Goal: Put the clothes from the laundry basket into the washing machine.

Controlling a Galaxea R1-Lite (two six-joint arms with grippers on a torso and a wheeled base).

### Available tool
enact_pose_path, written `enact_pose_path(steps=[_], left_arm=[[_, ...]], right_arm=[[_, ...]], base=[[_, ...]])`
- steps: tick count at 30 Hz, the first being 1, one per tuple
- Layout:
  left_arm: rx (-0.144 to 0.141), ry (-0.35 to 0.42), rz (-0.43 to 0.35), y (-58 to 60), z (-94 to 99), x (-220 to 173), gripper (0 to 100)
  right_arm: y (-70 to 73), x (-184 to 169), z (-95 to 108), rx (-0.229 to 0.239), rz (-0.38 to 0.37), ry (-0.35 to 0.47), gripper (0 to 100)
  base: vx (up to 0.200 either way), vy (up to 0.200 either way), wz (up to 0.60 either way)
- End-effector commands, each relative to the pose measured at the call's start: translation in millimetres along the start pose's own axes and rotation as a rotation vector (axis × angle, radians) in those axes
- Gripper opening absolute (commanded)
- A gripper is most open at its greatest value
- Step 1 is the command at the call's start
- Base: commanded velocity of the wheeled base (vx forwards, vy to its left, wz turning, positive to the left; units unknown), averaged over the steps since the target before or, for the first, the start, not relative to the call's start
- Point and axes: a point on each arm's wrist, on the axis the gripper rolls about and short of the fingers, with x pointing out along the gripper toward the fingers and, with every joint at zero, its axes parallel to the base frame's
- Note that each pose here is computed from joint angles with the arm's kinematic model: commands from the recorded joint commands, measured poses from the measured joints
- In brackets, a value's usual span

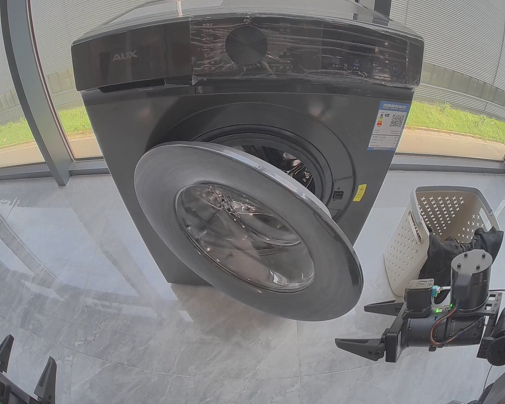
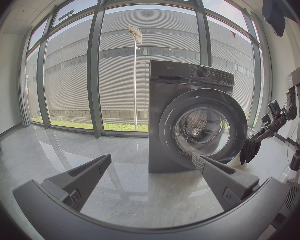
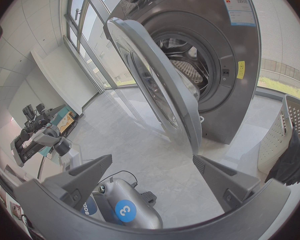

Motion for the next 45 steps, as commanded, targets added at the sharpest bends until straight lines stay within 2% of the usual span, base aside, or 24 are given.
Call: enact_pose_path(steps=[1, 2, 4, 7, 12, 16, 21, 25, 28, 32, 35, 39, 45], left_arm=[[0.001, -0.001, -0.001, 0.1, -4.8, -0.1, 100], [0.001, -0.001, -0.001, 0.1, -4.8, -0.1, 100], [0.001, -0.001, -0.001, 0.1, -4.8, -0.1, 100], [0.001, -0.001, -0.001, 0.1, -4.8, -0.1, 100], [0.000, -0.001, -0.001, 0.1, -4.8, -0.1, 100], [0.000, 0.000, 0.000, 0.1, -5.0, -0.1, 100], [0.000, 0.000, 0.000, 0.1, -5.0, -0.1, 100], [0.000, 0.000, 0.000, 0.1, -5.0, -0.1, 100], [0.000, 0.000, 0.000, 0.1, -5.0, -0.1, 100], [0.000, 0.000, 0.000, 0.1, -5.0, -0.1, 100], [0.000, 0.000, 0.000, 0.1, -5.0, -0.1, 100], [0.000, 0.000, 0.000, 0.1, -5.0, -0.1, 100], [0.000, 0.000, 0.000, 0.1, -5.0, -0.1, 100]], right_arm=[[4.3, -23.7, 3.6, -0.003, -0.010, -0.077, 100], [2.8, -24.7, 4.1, 0.000, -0.017, -0.082, 100], [-10.0, -29.8, 9.3, 0.011, -0.079, -0.116, 100], [-15.3, -27.2, 15.7, 0.015, -0.092, -0.132, 100], [-19.1, 7.8, 11.3, 0.030, -0.061, -0.039, 100], [-14.7, 29.8, 10.2, 0.005, -0.021, -0.044, 100], [-13.2, 38.8, 7.6, -0.014, -0.003, -0.077, 100], [-11.6, 32.5, -2.4, -0.013, -0.003, -0.054, 100], [-3.4, 19.2, -12.9, -0.019, 0.016, -0.047, 100], [-0.4, 9.5, -10.8, -0.035, 0.021, -0.108, 100], [2.4, 3.3, 0.1, -0.055, 0.036, -0.200, 100], [2.2, -2.1, 13.2, -0.045, 0.035, -0.275, 100], [-14.4, -3.2, 40.3, -0.007, -0.020, -0.393, 100]], base=[[0.000, 0.000, 0.00], [0.000, 0.000, 0.00], [0.000, 0.000, 0.00], [0.000, 0.000, 0.00], [0.000, 0.000, 0.00], [0.000, 0.000, 0.00], [0.000, 0.000, 0.00], [0.000, 0.000, 0.00], [0.000, 0.000, 0.00], [0.000, 0.000, 0.00], [0.000, 0.000, 0.00], [0.000, 0.000, 0.00], [0.000, 0.000, 0.00]])
